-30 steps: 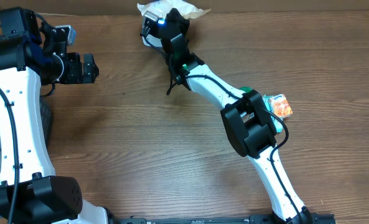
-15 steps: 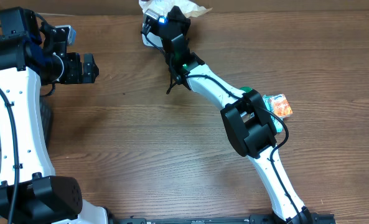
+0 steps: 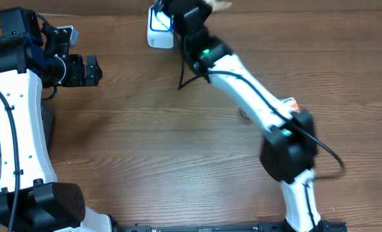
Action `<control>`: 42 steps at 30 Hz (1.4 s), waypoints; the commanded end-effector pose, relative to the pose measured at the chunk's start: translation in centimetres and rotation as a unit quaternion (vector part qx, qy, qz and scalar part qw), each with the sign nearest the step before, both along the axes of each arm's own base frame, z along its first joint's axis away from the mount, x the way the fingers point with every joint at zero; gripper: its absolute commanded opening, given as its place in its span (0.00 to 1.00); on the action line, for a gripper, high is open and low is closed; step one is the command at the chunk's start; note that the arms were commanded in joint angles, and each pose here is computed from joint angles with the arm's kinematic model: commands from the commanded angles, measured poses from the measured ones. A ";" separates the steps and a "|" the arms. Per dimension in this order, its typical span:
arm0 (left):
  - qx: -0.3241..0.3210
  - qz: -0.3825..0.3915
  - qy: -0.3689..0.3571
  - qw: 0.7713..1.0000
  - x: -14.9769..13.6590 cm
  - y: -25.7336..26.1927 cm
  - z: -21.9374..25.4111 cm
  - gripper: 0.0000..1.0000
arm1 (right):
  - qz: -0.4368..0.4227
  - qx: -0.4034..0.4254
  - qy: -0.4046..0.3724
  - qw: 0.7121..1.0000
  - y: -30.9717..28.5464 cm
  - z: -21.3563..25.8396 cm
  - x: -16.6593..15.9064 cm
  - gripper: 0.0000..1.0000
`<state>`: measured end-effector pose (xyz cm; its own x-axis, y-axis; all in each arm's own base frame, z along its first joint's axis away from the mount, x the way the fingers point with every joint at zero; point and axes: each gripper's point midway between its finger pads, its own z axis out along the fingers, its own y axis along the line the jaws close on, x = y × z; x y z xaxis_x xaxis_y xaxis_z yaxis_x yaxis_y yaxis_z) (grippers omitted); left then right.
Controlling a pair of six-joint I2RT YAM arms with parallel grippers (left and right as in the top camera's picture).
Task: Scan the item barcode
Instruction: 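Carry the pouch right and lower it beside the jar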
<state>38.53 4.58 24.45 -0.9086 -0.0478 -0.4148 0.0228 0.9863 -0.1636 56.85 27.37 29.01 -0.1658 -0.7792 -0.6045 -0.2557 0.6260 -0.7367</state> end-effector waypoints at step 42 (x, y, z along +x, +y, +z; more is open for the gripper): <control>0.005 -0.014 -0.018 1.000 0.2 -0.3 1.0 1.00 | -0.248 0.251 0.468 0.810 -13.8 -18.1 -22.0 0.41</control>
